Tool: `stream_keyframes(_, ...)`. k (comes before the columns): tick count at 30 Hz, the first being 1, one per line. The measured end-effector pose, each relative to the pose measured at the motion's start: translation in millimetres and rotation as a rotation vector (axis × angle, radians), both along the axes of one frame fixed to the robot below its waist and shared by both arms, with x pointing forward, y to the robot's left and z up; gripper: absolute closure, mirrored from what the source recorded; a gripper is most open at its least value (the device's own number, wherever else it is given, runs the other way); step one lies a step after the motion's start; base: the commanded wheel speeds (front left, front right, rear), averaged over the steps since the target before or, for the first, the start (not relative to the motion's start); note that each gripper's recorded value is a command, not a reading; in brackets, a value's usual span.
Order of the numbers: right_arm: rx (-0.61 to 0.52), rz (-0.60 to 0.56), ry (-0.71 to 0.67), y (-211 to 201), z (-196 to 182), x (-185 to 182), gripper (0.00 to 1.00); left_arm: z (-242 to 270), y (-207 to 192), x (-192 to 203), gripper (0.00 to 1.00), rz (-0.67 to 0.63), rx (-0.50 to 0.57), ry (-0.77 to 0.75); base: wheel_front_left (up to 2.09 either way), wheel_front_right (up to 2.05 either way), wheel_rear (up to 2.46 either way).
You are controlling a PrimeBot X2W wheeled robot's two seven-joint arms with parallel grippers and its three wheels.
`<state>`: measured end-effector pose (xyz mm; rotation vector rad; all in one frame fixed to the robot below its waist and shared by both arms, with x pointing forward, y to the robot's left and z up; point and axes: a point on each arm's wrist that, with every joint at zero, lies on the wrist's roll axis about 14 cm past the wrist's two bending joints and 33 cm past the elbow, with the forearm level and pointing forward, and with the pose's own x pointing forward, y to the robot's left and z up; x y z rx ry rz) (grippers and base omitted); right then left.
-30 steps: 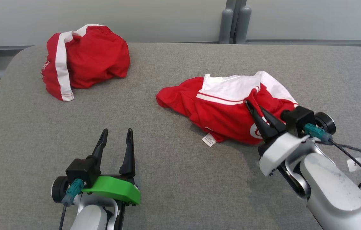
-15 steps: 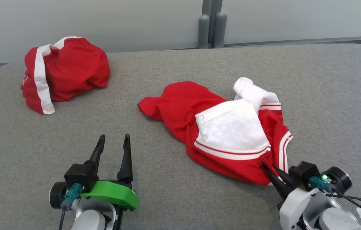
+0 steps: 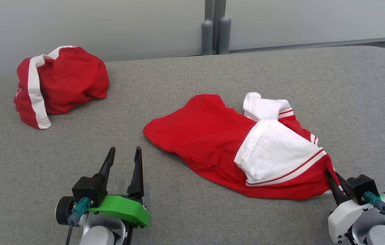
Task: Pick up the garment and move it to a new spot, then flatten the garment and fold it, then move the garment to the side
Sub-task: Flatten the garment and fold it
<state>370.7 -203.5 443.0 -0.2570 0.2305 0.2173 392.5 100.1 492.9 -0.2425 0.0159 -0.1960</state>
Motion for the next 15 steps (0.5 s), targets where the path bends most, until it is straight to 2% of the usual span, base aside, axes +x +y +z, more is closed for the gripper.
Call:
stream_keyframes(9,-0.014,-0.111,-0.059,-28,4,1,1.00,-10,-8,-2,0.00,-0.029,-0.002,0.035,0.00,0.00,0.00)
stream_keyframes(12,-0.016,-0.142,-0.074,-37,6,2,0.72,-12,-15,1,0.00,-0.051,0.001,0.041,0.00,0.00,0.00)
stream_keyframes(13,-0.012,-0.155,-0.078,-39,7,2,0.58,-12,-17,3,0.00,-0.059,0.002,0.043,0.00,0.00,0.00)
stream_keyframes(14,-0.007,-0.167,-0.083,-42,8,2,0.14,-13,-20,4,0.00,-0.067,0.002,0.046,0.00,0.00,0.00)
stream_keyframes(15,-0.003,-0.176,-0.089,-43,9,3,0.00,-15,-22,5,0.00,-0.076,-0.001,0.054,0.00,0.00,0.00)
